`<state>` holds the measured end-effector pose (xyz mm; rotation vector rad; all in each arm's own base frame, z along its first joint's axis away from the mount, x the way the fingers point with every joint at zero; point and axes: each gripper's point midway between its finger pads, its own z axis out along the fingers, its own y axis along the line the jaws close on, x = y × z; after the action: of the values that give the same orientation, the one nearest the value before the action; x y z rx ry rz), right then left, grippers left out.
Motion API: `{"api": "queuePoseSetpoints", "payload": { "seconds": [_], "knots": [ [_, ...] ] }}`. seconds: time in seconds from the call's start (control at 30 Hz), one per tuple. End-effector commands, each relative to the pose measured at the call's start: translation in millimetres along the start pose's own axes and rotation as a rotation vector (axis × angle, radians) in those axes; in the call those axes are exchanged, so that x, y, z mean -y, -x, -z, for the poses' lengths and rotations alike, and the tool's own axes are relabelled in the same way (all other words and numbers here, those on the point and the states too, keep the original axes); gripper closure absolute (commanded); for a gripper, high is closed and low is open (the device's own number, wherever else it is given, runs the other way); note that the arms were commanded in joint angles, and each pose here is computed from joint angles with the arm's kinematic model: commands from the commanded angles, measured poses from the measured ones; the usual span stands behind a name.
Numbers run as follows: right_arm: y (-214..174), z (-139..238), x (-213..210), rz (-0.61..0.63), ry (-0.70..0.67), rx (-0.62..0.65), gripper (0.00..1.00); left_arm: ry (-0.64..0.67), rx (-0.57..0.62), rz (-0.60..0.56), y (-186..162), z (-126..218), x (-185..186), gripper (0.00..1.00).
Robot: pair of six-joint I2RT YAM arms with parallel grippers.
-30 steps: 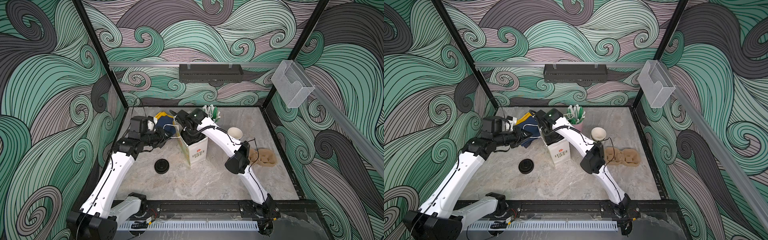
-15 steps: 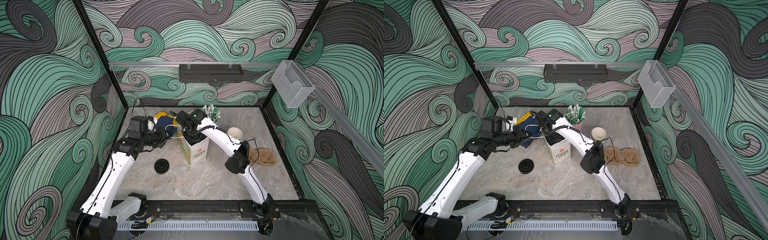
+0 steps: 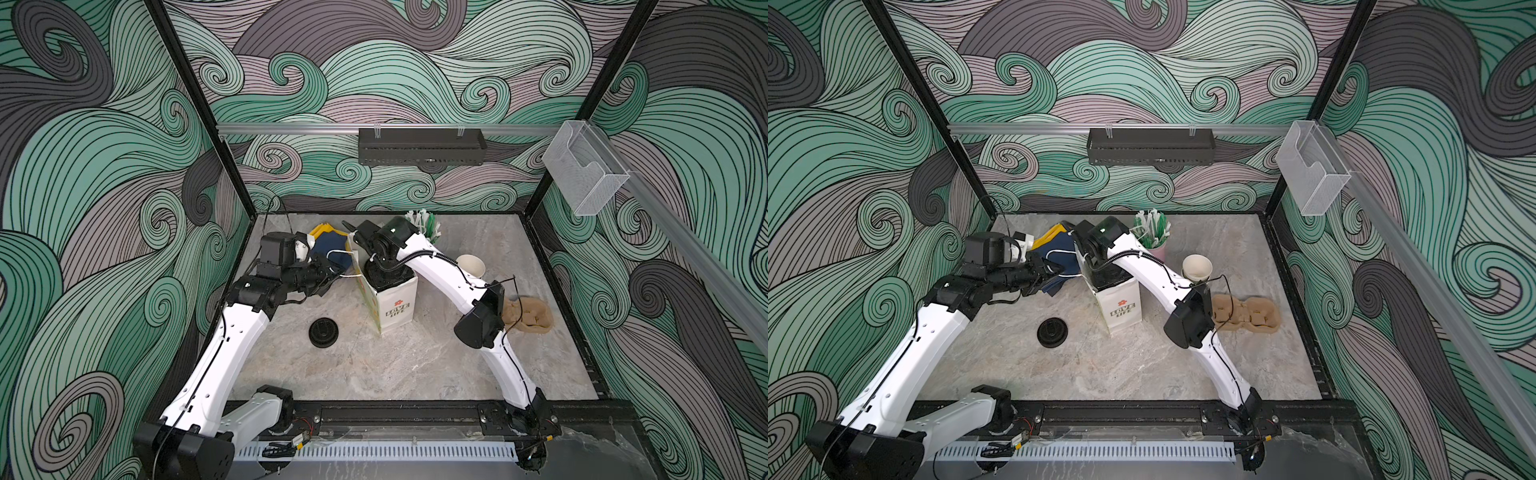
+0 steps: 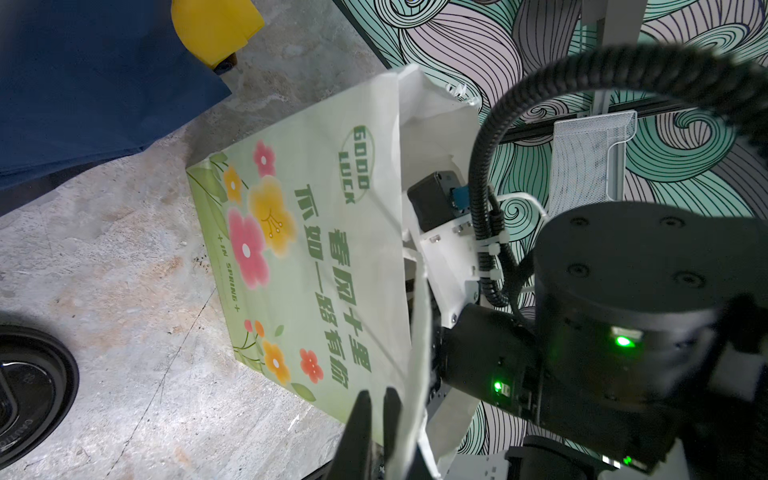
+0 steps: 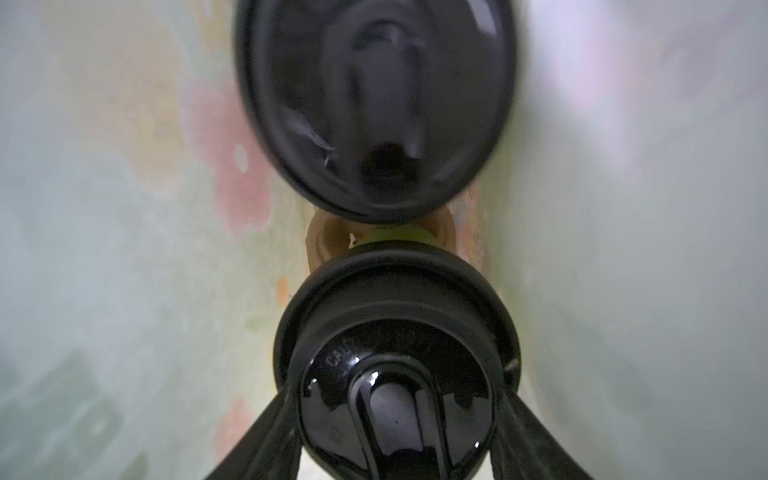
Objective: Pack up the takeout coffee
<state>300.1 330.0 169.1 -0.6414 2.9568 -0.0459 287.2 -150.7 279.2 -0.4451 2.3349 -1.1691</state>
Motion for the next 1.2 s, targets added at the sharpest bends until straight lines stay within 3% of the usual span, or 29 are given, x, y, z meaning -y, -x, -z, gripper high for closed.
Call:
{"api": "queuePoseSetpoints", "payload": {
  "seconds": [0.0, 0.3, 1.17],
  "knots": [
    [-15.0, 18.9, 5.5, -0.004, 0.019, -0.027, 0.40, -0.010, -0.002, -0.012, 2.3, -2.0, 0.7, 0.88],
    [-0.4, 5.2, -7.0, 0.002, 0.049, -0.015, 0.40, -0.007, -0.005, -0.009, 2.0, -2.5, 0.2, 0.88],
    [-4.3, -45.7, -5.2, 0.007, -0.014, -0.075, 0.41, -0.008, -0.005, -0.011, 2.1, -2.7, 0.5, 0.89]
  ]
}}
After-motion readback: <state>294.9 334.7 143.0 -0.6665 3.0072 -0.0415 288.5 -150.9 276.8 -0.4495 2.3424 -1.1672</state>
